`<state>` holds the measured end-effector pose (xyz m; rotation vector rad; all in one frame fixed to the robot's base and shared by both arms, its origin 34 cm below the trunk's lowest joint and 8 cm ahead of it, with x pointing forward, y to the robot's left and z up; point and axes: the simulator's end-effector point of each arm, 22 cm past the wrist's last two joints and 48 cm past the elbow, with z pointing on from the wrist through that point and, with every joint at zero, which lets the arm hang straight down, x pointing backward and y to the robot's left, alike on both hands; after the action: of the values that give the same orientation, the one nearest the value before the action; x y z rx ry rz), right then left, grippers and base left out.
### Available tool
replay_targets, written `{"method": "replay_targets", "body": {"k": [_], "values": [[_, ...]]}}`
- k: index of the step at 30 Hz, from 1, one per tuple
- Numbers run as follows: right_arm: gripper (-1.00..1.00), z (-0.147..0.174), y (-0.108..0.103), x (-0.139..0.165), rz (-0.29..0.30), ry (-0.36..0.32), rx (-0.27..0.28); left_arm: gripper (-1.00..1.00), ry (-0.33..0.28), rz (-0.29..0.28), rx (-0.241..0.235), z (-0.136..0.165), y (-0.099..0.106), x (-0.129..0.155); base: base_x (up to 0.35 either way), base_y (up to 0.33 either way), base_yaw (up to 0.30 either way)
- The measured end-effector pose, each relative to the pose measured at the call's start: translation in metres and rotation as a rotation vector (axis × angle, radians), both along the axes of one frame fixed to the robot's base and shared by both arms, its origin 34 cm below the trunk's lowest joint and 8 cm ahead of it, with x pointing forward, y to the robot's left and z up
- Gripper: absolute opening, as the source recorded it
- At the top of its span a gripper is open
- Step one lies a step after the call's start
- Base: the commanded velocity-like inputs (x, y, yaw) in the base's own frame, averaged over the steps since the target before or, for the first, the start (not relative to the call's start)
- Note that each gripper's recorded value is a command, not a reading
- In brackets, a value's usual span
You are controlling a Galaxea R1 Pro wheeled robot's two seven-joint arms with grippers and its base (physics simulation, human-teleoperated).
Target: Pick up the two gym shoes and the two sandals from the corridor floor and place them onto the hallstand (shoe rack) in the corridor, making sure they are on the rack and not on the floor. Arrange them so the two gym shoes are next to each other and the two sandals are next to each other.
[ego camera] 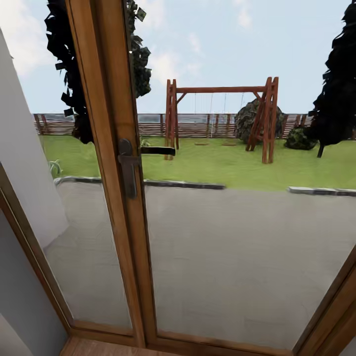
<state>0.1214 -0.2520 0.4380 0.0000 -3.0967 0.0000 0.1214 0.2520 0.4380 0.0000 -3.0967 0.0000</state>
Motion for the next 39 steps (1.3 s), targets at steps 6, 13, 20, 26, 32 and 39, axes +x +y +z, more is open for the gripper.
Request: {"method": "replay_targets", "body": {"k": [6,13,20,26,32,39], "values": [[1.00,0.000,0.023,0.031,0.008,-0.053,0.027,1.00,0.006,-0.003,-0.001,0.000,0.000,-0.003,0.000,0.000,0.000],[1.00,0.000,0.023,0.031,0.011,-0.053,0.028,1.00,0.007,-0.003,-0.003,0.000,-0.001,-0.004,0.000,0.000,0.000],[1.00,0.000,0.024,0.031,0.010,-0.053,0.028,1.00,0.007,-0.005,-0.003,0.000,-0.001,-0.004,0.000,0.000,0.000],[1.00,0.000,0.023,0.032,0.008,-0.054,0.027,1.00,-0.002,-0.006,-0.003,0.000,-0.001,0.000,0.000,0.000,0.000],[1.00,0.000,0.006,0.048,0.008,-0.089,0.005,1.00,-0.044,-0.005,0.007,0.000,0.007,0.018,0.000,0.000,0.000],[1.00,0.001,-0.024,0.069,0.006,-0.141,-0.034,1.00,-0.123,-0.010,0.021,0.000,0.019,0.046,0.000,0.000,0.000]]}}
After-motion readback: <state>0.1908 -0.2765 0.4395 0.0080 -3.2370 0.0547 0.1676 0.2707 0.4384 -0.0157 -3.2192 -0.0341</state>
